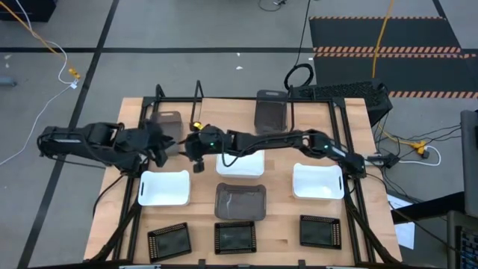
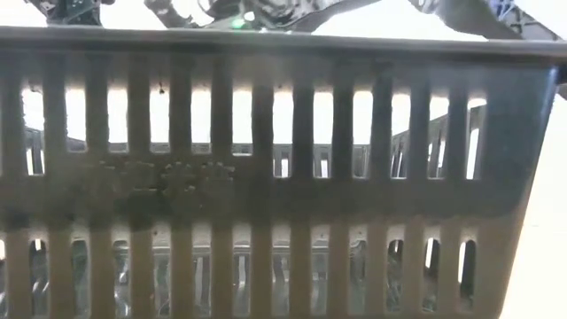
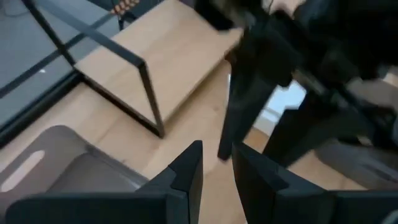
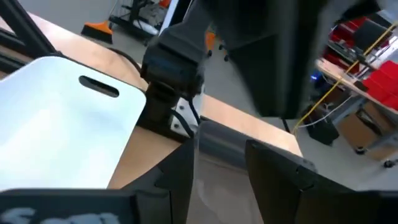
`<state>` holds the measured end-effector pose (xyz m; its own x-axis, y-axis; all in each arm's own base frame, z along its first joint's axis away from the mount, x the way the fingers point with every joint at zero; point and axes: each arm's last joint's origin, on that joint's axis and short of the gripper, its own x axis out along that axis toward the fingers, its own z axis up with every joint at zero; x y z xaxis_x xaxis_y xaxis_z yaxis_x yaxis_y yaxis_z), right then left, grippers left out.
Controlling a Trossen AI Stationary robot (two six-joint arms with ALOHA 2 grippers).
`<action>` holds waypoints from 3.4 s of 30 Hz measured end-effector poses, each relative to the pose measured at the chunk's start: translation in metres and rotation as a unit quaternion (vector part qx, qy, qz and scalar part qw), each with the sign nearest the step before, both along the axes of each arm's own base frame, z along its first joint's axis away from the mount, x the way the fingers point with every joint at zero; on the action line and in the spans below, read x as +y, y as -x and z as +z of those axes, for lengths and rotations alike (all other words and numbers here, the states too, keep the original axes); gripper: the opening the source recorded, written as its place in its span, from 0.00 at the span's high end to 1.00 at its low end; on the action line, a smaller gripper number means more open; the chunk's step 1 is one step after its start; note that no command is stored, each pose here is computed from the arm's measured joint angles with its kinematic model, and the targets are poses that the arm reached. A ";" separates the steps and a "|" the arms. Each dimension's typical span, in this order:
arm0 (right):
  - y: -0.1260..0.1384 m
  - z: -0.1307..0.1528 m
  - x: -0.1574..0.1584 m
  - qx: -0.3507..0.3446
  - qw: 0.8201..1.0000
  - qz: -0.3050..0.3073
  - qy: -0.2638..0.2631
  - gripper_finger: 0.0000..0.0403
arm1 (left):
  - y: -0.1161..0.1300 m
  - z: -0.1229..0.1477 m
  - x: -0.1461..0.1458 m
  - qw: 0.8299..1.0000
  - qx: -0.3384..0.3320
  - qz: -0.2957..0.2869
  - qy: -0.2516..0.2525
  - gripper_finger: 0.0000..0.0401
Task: Stack baskets on shelf by color
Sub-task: Stack the left gray bin into the gray bin on the shelf
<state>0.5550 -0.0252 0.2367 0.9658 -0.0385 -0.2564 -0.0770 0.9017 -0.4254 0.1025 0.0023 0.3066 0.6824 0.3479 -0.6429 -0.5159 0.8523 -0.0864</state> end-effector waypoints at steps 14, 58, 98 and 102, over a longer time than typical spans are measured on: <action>-0.034 -0.044 -0.021 0.009 1.000 -0.002 0.008 0.55 | 0.008 0.003 0.001 1.000 -0.023 0.006 0.000 0.78; 0.278 0.046 -0.013 0.005 0.986 -0.009 -0.166 0.55 | -0.051 -0.095 0.024 0.963 0.223 0.109 0.103 0.78; 0.287 0.004 -0.008 0.045 0.983 -0.008 -0.177 0.55 | -0.031 -0.075 0.186 0.902 0.211 0.352 0.135 0.33; 0.287 0.004 -0.008 0.044 0.984 -0.006 -0.171 0.55 | -0.035 -0.038 0.189 0.921 0.221 0.300 0.112 0.39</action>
